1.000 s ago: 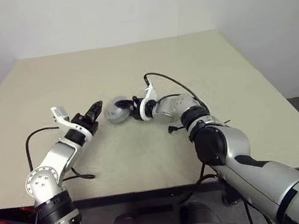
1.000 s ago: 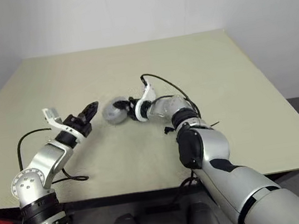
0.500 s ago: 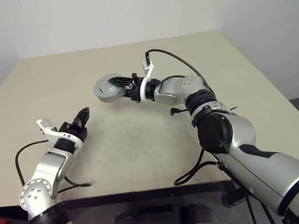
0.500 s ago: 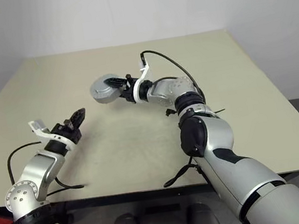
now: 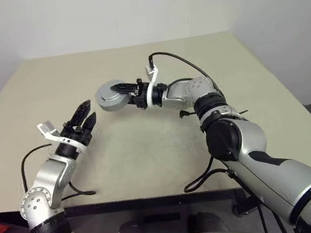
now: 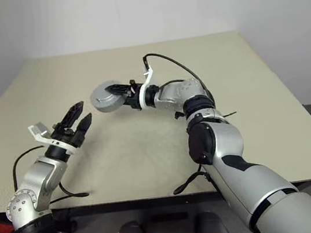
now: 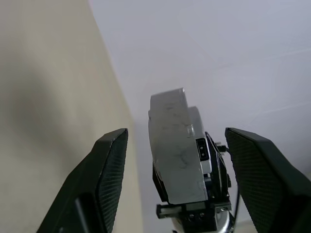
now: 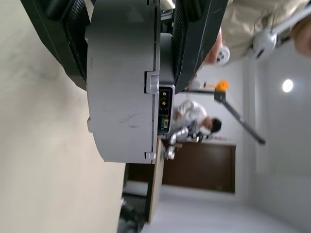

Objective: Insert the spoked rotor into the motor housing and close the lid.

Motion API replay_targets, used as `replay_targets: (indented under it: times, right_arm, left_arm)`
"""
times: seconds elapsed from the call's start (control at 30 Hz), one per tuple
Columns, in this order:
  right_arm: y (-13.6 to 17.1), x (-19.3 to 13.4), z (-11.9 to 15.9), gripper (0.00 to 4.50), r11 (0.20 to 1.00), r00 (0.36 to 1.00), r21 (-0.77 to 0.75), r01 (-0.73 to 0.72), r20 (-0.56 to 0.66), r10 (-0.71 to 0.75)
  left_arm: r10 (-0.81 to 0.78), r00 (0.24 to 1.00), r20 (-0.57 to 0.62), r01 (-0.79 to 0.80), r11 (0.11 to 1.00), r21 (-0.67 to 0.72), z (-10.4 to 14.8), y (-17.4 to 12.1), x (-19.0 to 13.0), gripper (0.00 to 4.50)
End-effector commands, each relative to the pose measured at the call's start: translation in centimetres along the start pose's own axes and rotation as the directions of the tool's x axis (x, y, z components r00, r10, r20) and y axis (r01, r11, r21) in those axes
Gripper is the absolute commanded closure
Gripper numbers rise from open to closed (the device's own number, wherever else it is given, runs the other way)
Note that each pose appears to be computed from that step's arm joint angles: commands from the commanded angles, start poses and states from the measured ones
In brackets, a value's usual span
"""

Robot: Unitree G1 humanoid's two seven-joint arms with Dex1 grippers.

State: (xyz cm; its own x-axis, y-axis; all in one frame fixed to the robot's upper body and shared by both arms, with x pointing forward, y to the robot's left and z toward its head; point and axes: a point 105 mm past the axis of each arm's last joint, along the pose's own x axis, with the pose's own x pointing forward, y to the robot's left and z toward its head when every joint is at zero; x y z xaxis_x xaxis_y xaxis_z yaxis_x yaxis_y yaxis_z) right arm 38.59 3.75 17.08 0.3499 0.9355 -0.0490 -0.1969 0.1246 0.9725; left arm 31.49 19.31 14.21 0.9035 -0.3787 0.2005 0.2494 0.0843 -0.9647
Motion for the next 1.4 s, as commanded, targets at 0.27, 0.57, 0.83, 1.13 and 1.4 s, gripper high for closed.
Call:
replay_targets:
  times: [0.27, 0.57, 0.83, 1.13, 1.4]
  right_arm:
    - [3.0, -0.2, -1.0, 2.40, 0.989, 0.988, -0.052, -0.141, -0.069, 0.137]
    - [2.6, -0.2, -1.0, 2.40, 0.989, 0.991, -0.079, -0.121, -0.057, 0.117]
    - [2.1, -0.1, -0.7, 2.40, 0.992, 0.995, -0.087, -0.095, -0.035, 0.092]
    - [1.2, 0.1, -0.5, 2.40, 0.989, 0.999, -0.139, -0.041, -0.017, 0.039]
    - [0.6, 0.3, -0.2, 0.18, 0.976, 1.000, -0.218, -0.001, 0.012, 0.003]
  left_arm:
    - [-0.136, 0.987, -0.088, 0.131, 0.990, -0.060, -1.5, -2.4, 1.0, 1.13]
    - [-0.140, 0.984, -0.112, 0.135, 0.989, -0.055, -2.3, -2.4, 1.5, 1.13]
    - [-0.114, 0.990, -0.083, 0.111, 0.993, -0.039, -1.6, -1.9, 1.3, 2.35]
    - [-0.107, 0.991, -0.078, 0.105, 0.994, -0.031, -1.5, -1.8, 1.3, 2.40]
    - [-0.086, 0.995, -0.059, 0.085, 0.996, -0.023, -1.3, -1.4, 1.5, 2.40]
